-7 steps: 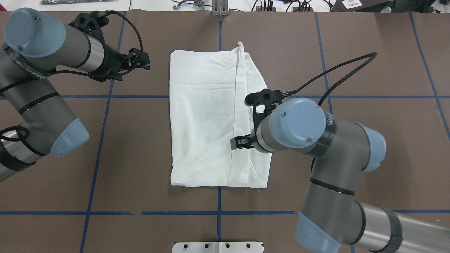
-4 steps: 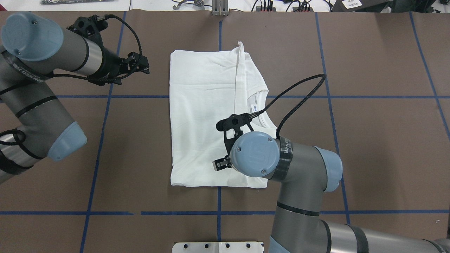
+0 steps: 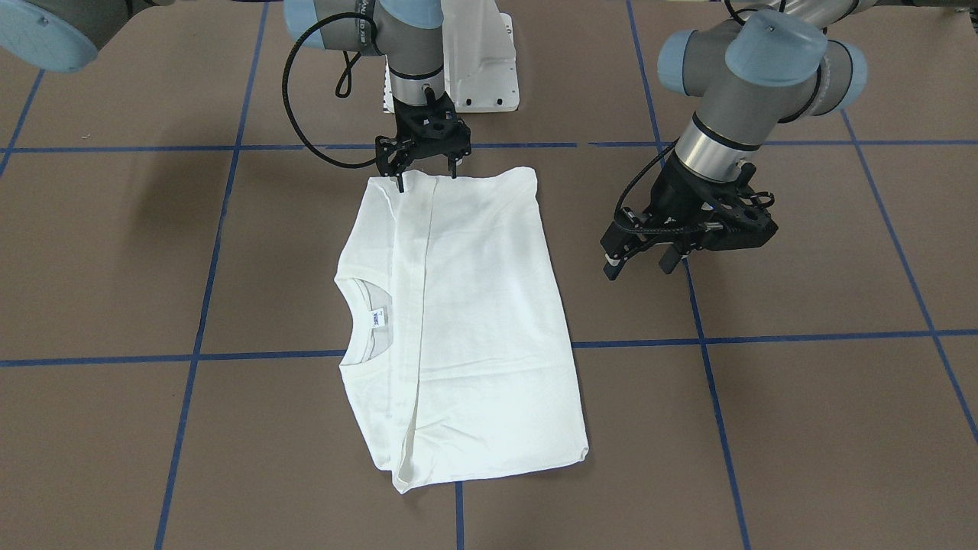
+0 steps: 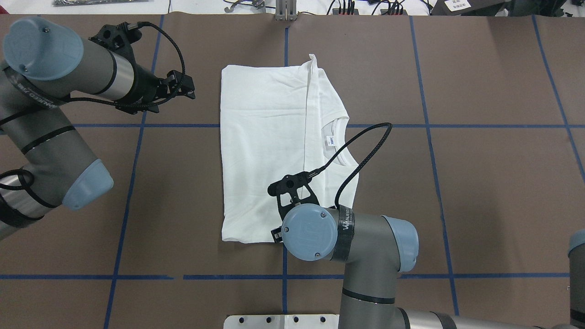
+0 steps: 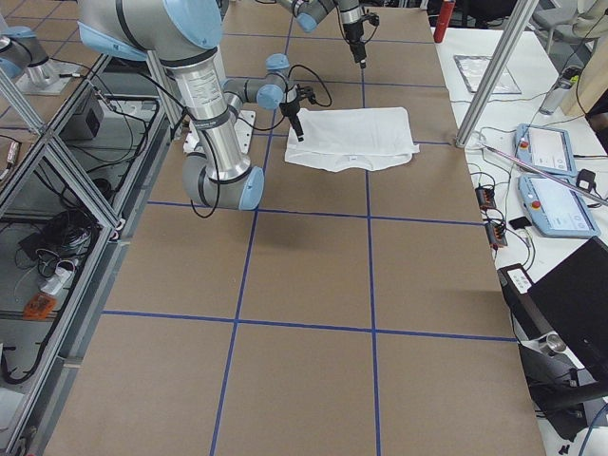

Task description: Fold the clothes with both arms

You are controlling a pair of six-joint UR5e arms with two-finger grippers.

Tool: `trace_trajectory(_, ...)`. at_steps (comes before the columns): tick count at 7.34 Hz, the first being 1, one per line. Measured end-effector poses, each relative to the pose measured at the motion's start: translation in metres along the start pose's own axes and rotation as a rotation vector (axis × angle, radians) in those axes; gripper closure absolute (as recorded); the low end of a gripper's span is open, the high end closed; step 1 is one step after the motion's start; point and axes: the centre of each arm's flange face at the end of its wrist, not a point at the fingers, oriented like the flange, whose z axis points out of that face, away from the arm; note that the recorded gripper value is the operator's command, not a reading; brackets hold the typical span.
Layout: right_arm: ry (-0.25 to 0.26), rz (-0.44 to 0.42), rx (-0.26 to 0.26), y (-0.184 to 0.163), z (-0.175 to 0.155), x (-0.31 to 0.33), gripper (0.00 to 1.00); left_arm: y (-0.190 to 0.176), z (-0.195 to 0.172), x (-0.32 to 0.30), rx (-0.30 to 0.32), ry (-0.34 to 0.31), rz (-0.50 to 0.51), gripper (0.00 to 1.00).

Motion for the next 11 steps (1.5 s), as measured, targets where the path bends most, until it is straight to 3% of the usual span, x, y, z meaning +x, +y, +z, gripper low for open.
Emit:
trace_trajectory(1, 0.004, -0.019, 0.001, 0.0044, 0.0021, -0.0031, 0.47, 0.0004, 0.0006, -0.0001, -0.001, -0.001, -0.001, 0.0)
trace_trajectory(2, 0.007, -0.032, 0.003, 0.0075, 0.0032, -0.0052, 0.55, 0.0007, 0.0016, -0.0003, -0.002, -0.002, -0.002, 0.0)
trace_trajectory(5, 0.032, -0.082, 0.018, 0.01, 0.0081, -0.0016, 0.53, 0.0027, 0.0065, -0.0015, -0.008, -0.009, -0.004, 0.0)
trace_trajectory(6, 0.035, -0.092, 0.02, 0.0099, 0.0083, -0.0015, 0.47, 0.0032, 0.0076, -0.0019, -0.01, -0.01, -0.003, 0.0)
trace_trajectory(7, 0.036, -0.096, 0.023, 0.0094, 0.0079, -0.0018, 0.26, 0.0034, 0.0081, -0.0026, -0.01, -0.011, -0.002, 0.0)
trace_trajectory(8, 0.034, -0.097, 0.026, 0.0085, 0.0066, -0.0028, 0.2, 0.0035, 0.0087, -0.003, -0.011, -0.012, 0.0, 0.0)
trace_trajectory(11, 0.033, -0.1, 0.025, 0.0098, 0.0078, -0.0048, 0.17, 0.0034, 0.0093, -0.0034, -0.011, -0.014, 0.0, 0.0)
